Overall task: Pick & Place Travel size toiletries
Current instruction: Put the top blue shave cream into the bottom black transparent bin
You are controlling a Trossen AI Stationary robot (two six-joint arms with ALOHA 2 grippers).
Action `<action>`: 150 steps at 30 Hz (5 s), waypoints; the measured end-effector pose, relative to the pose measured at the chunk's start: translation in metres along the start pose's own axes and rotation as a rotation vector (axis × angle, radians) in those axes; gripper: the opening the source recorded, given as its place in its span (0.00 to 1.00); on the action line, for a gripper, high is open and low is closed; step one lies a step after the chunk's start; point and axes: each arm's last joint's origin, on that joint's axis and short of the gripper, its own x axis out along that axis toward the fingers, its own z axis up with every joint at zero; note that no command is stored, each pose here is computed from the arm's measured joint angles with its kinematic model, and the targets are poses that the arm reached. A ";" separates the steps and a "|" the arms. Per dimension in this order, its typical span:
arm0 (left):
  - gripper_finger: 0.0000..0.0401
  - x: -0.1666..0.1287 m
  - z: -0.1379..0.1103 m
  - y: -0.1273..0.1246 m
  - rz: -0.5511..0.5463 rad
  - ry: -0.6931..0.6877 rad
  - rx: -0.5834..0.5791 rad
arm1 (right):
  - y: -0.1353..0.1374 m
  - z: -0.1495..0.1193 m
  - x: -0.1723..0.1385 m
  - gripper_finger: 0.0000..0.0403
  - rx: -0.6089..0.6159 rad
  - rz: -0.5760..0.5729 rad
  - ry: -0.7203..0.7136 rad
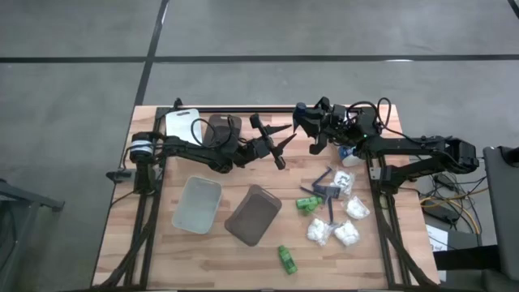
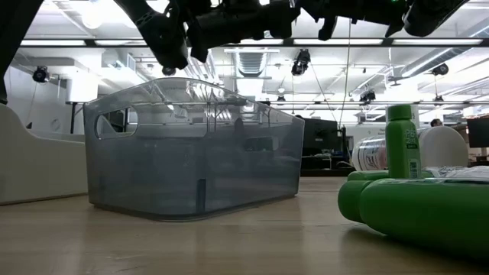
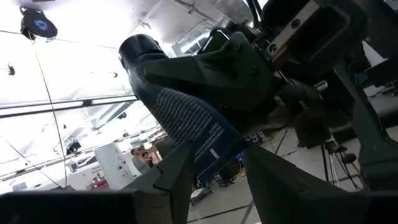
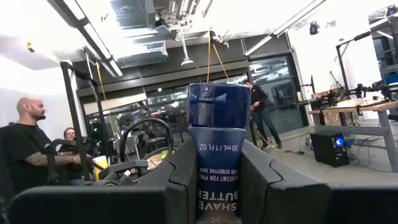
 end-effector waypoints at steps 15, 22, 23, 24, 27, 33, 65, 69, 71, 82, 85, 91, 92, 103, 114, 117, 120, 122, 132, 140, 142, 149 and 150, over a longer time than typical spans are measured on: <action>0.33 0.010 -0.002 0.010 0.089 0.072 0.012 | -0.004 -0.010 0.016 0.21 0.016 -0.019 0.027; 0.19 0.008 -0.004 0.010 0.100 0.088 0.045 | -0.004 -0.010 0.016 0.16 0.017 -0.017 0.031; 0.17 0.008 -0.005 0.010 0.100 0.091 0.051 | -0.004 -0.010 0.016 0.16 0.017 -0.016 0.032; 0.15 0.007 -0.006 0.010 0.099 0.093 0.058 | -0.004 -0.011 0.016 0.16 0.017 -0.016 0.033; 0.10 0.007 -0.006 0.011 0.100 0.096 0.066 | -0.004 -0.011 0.016 0.18 0.018 -0.015 0.035; 0.02 0.006 -0.008 0.010 0.098 0.114 0.091 | -0.005 -0.013 0.016 0.25 0.037 -0.023 0.073; 0.01 -0.083 0.037 0.054 -0.431 0.879 -0.217 | -0.012 -0.031 0.002 0.68 -0.061 -0.105 0.455; 0.02 -0.088 0.040 0.054 -0.517 0.968 -0.258 | -0.013 -0.037 -0.001 0.70 -0.088 -0.114 0.531; 0.02 -0.090 0.042 0.053 -0.566 1.005 -0.264 | -0.014 -0.040 -0.003 0.71 -0.096 -0.119 0.568; 0.02 -0.100 0.057 0.044 -0.788 1.117 -0.112 | -0.017 -0.053 -0.013 0.74 -0.153 -0.133 0.734; 0.03 -0.101 0.060 0.037 -0.857 1.137 -0.050 | -0.017 -0.054 -0.014 0.71 -0.178 -0.126 0.754; 0.03 -0.096 0.065 0.024 -1.016 1.102 0.138 | -0.018 -0.055 -0.016 0.66 -0.218 -0.114 0.779; 0.03 -0.096 0.066 0.021 -1.050 1.077 0.192 | -0.018 -0.055 -0.016 0.66 -0.223 -0.114 0.781; 0.03 -0.094 0.065 0.007 -1.153 0.943 0.754 | -0.018 -0.056 -0.016 0.58 -0.319 -0.083 0.792; 0.03 -0.095 0.070 0.001 -0.943 1.090 0.440 | -0.018 -0.057 -0.017 0.53 -0.316 -0.085 0.804; 0.03 -0.097 0.073 -0.003 -0.892 1.143 0.288 | -0.018 -0.057 -0.017 0.54 -0.312 -0.087 0.803; 0.03 -0.100 0.078 -0.008 -0.883 1.184 0.106 | -0.018 -0.057 -0.017 0.55 -0.311 -0.087 0.804; 0.03 -0.101 0.081 -0.011 -0.872 1.217 -0.024 | -0.018 -0.057 -0.017 0.56 -0.311 -0.087 0.804; 0.03 -0.102 0.084 -0.015 -0.765 1.456 -0.487 | -0.018 -0.057 -0.017 0.61 -0.310 -0.087 0.804; 0.03 -0.098 0.078 -0.032 -0.792 1.631 -0.754 | -0.018 -0.057 -0.017 0.63 -0.310 -0.086 0.805; 0.03 -0.099 0.074 -0.035 -0.769 1.677 -0.765 | -0.018 -0.057 -0.017 0.62 -0.310 -0.086 0.805; 0.03 -0.106 0.070 -0.035 -0.722 1.841 -0.841 | -0.019 -0.059 -0.019 0.57 -0.316 -0.084 0.813; 0.03 -0.107 0.070 -0.034 -0.730 1.867 -0.867 | -0.019 -0.059 -0.019 0.56 -0.316 -0.084 0.816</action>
